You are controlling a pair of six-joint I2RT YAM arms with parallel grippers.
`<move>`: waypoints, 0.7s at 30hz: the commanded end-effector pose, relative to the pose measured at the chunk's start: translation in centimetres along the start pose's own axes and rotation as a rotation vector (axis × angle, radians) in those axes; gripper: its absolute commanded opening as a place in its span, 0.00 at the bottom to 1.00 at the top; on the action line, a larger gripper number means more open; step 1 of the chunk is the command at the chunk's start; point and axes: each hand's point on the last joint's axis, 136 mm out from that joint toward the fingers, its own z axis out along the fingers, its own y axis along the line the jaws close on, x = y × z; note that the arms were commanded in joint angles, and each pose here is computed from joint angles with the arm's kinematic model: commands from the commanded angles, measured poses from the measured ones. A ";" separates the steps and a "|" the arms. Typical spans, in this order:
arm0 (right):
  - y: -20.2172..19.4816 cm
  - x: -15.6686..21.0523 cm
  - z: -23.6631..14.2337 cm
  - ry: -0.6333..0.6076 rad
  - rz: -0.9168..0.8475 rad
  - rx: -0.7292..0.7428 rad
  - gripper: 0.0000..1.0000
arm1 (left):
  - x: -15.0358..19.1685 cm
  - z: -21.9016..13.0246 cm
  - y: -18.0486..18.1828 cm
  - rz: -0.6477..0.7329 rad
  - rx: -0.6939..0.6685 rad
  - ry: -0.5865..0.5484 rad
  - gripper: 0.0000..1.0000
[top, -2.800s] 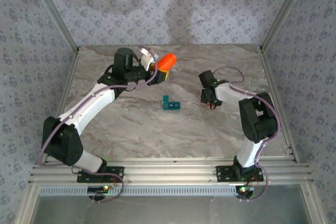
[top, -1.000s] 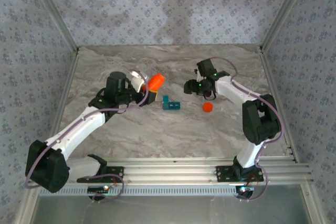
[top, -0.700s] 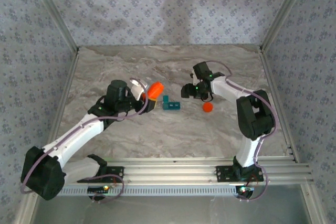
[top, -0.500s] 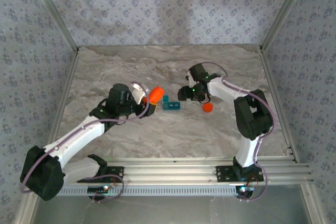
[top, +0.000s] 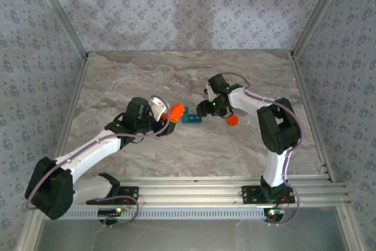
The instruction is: Sort the pills into containers
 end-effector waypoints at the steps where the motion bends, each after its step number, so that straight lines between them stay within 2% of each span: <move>1: 0.5 0.0 0.3 0.024 -0.025 -0.013 0.68 | -0.5 0.6 -0.2 0.002 0.011 -0.019 0.00; 21: -0.2 0.6 1.3 0.070 -0.010 -0.006 0.67 | 0.5 3.8 0.5 0.001 0.039 0.067 0.00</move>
